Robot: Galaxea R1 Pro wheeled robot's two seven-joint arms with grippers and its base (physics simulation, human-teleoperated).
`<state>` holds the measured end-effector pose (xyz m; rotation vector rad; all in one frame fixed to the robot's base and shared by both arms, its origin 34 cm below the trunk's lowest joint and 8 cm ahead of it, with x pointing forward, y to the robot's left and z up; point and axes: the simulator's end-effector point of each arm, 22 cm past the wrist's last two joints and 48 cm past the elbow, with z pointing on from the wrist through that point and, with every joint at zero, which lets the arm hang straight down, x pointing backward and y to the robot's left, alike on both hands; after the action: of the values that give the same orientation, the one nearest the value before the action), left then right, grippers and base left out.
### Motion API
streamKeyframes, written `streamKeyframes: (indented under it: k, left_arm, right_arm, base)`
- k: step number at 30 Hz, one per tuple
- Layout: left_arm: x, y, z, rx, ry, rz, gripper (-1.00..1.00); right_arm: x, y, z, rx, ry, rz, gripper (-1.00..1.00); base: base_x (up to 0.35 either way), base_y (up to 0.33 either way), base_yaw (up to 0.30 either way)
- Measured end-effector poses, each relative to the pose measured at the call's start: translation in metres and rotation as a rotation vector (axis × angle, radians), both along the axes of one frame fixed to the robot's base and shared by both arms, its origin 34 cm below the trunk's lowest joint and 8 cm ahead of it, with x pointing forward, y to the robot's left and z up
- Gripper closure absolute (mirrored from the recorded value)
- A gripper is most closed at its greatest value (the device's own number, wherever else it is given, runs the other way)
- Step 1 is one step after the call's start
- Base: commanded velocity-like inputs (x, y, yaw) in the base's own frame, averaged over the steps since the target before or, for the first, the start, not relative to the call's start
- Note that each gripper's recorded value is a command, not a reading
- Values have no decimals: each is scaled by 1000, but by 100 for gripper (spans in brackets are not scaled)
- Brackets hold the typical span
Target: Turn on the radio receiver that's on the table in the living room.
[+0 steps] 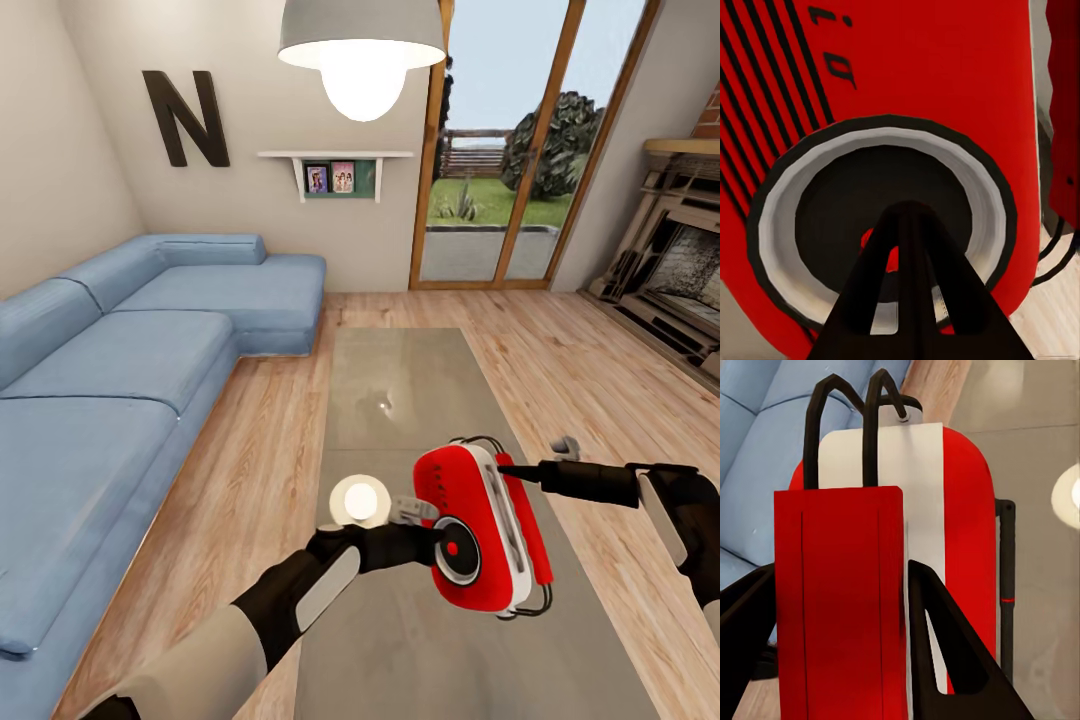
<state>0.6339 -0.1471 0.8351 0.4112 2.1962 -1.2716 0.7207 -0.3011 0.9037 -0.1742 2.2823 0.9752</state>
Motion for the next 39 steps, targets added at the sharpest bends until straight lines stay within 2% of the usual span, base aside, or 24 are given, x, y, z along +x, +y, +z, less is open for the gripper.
streamKeyframes:
  k: [8, 12, 16, 23, 32, 36, 39]
  left_arm:
    - [-3, -1, -2, 0, 5, -5, 100]
    - [-16, -8, -9, 17, 4, -40, 100]
    - [-15, -5, -15, 4, 25, -14, 100]
    - [-16, -4, -17, 3, 31, -9, 100]
    - [-21, 8, -44, 50, 74, 2, 100]
    - [-21, 8, -44, 50, 73, 2, 100]
    - [-19, 4, -34, 33, 56, -1, 100]
  right_arm:
    - [0, -2, -1, -3, 2, -4, 100]
    - [0, -2, -1, -3, 3, -3, 100]
    - [0, -1, -1, -3, 2, -3, 100]
    - [0, -1, -2, -2, 4, -3, 100]
    - [0, -1, -2, -2, 4, -3, 100]
    - [0, -1, -2, -1, 4, -3, 100]
    - [0, -1, -2, -3, 4, -3, 100]
  base:
    - [0, 0, 0]
    - [0, 0, 0]
    - [0, 0, 0]
    - [0, 0, 0]
    - [0, 0, 0]
    - [0, 0, 0]
    - [0, 0, 0]
